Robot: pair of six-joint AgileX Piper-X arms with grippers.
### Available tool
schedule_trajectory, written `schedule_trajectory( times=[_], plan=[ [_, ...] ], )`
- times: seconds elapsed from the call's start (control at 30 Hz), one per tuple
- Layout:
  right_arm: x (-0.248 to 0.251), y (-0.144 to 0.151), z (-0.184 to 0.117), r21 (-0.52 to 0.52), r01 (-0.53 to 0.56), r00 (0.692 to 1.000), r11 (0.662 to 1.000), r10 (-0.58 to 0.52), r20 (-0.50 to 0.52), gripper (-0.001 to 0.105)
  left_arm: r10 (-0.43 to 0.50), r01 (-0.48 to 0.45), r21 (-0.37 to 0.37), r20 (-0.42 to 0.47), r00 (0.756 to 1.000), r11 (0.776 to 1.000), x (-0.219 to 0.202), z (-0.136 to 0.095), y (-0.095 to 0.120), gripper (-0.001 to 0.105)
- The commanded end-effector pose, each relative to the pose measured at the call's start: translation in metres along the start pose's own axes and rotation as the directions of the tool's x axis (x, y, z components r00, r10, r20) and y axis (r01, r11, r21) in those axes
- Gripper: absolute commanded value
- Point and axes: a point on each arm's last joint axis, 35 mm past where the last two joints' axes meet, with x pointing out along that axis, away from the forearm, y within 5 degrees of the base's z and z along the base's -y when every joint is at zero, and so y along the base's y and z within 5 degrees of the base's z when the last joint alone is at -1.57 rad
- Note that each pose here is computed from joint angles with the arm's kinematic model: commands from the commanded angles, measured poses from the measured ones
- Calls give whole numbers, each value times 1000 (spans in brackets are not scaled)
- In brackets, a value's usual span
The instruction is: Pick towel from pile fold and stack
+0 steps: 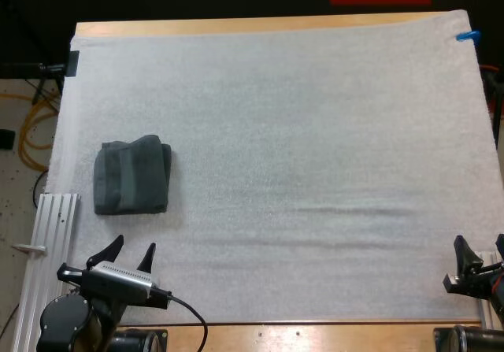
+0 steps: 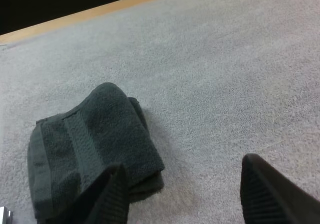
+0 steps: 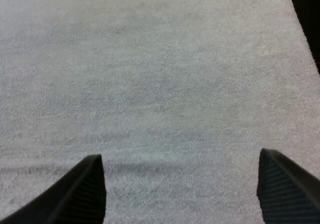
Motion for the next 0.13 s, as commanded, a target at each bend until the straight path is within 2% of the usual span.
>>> schedule_trajectory(
  times=[0.0,0.1],
  plan=[
    [0,0,1,-5,0,1000,1000,0,8,62,2,-2,-7,-3,1000,1000,1,2,0,49],
    [0,0,1,-5,0,1000,1000,0,8,62,2,-2,-7,-3,1000,1000,1,2,0,49]
  ],
)
